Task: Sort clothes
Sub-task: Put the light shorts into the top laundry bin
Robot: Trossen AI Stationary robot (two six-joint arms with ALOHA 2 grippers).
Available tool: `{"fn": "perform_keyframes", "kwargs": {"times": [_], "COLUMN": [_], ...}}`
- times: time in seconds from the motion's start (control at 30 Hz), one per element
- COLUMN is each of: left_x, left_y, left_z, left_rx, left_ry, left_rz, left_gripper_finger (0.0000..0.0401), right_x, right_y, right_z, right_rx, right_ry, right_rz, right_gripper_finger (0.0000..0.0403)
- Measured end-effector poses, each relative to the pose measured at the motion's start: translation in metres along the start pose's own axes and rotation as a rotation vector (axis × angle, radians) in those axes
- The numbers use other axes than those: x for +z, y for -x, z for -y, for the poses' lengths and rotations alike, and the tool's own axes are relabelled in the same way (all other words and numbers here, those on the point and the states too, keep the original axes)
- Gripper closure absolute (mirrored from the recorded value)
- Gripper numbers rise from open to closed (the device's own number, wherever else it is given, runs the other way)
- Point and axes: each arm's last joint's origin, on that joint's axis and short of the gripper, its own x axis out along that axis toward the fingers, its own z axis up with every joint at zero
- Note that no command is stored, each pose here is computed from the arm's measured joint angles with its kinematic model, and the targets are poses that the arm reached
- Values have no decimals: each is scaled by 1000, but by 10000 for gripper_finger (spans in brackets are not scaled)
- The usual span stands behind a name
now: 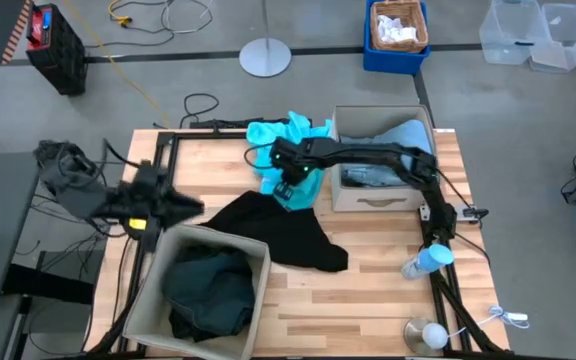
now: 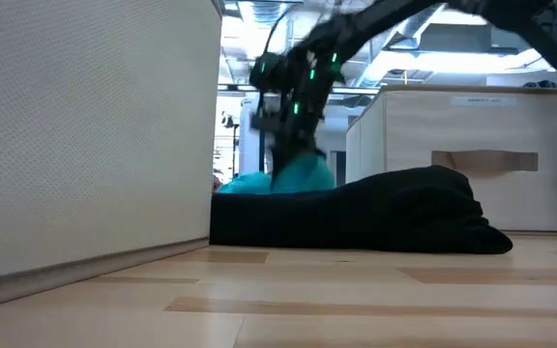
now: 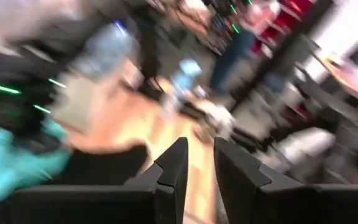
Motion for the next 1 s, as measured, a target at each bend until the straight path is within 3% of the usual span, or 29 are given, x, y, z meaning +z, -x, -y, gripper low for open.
{"fn": "perform_keyframes", "kwargs": {"times": [0.17, 0.4, 0.67, 1.0], "left_x": [9, 14, 18, 23], "left_y": [1, -19, -63, -117], "left_z": [-7, -18, -40, -82], "left_rx": [170, 325, 413, 544], "left_ry": [-85, -141, -164, -239], "left_rz": [132, 159, 40, -124], "left_gripper_finger": [331, 329, 321, 321], "right_x": [8, 10, -3, -42], "right_y": [54, 145, 247, 353], "right_z": [-1, 0, 6, 17], "right_rx": [-7, -2, -34, -175], "right_ry": [61, 149, 165, 129], "right_rz": [126, 369, 706, 1069], "right_gripper_finger": [401, 402, 402, 403]}}
